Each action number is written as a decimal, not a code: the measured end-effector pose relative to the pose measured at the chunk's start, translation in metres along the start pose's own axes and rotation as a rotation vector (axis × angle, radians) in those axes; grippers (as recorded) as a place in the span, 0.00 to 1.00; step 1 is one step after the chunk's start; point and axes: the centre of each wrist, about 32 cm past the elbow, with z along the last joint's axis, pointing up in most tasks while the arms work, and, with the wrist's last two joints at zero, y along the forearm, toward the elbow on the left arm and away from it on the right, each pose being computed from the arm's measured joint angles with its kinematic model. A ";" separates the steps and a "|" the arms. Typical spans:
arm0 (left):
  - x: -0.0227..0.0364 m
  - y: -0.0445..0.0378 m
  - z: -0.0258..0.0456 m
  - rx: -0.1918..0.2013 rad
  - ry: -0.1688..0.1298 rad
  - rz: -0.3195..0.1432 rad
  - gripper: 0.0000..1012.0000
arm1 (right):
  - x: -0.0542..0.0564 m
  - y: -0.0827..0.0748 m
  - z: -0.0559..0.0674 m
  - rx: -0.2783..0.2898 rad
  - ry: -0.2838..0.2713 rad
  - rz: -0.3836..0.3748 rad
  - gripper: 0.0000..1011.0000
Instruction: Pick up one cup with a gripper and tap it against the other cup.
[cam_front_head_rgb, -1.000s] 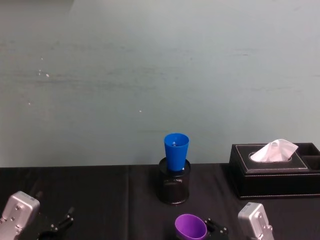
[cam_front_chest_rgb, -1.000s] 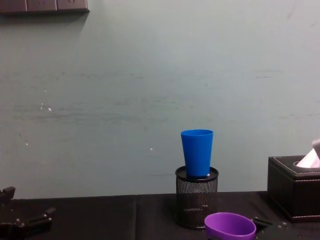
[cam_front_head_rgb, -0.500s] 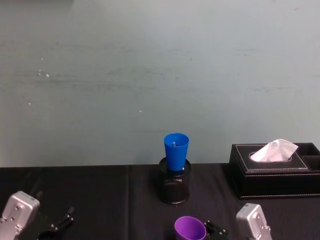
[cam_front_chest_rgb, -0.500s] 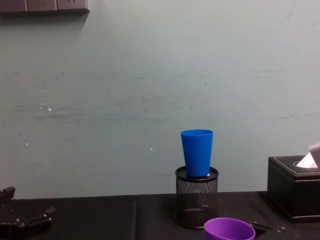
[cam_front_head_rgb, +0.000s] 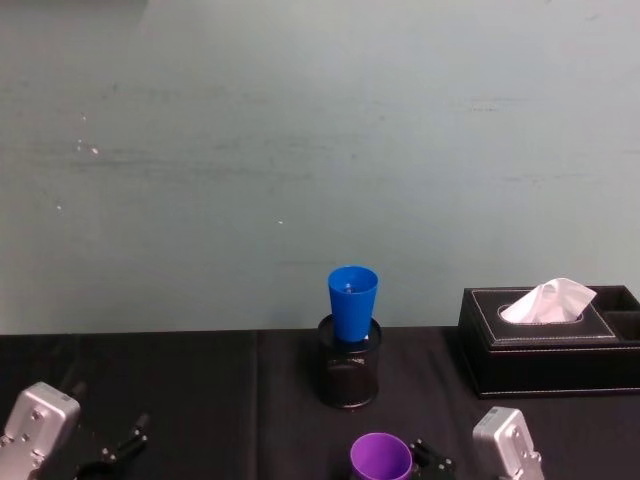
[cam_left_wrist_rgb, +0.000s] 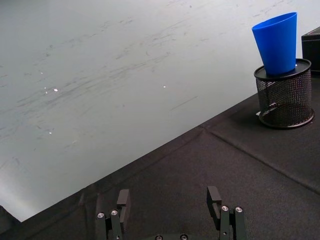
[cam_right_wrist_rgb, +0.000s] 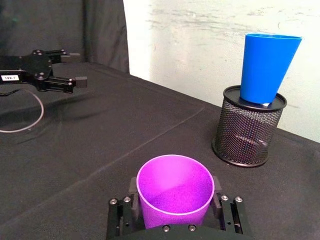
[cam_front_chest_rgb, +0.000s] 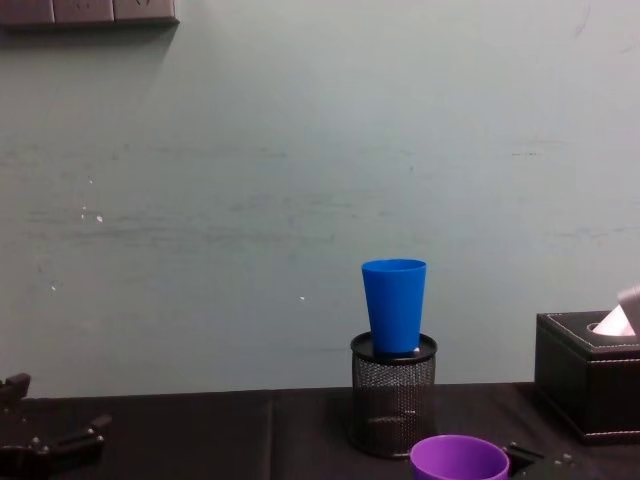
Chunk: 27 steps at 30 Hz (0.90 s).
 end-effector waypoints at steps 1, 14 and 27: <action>0.0000 0.0000 0.0000 0.000 0.000 0.000 0.99 | 0.000 0.000 0.000 0.000 0.000 0.000 0.82; 0.0000 0.0000 0.0000 0.000 0.000 0.000 0.99 | 0.000 0.000 0.000 0.001 0.000 -0.002 0.99; 0.0000 0.0000 0.0000 0.000 0.000 0.000 0.99 | -0.001 -0.002 0.008 0.063 -0.028 -0.007 0.99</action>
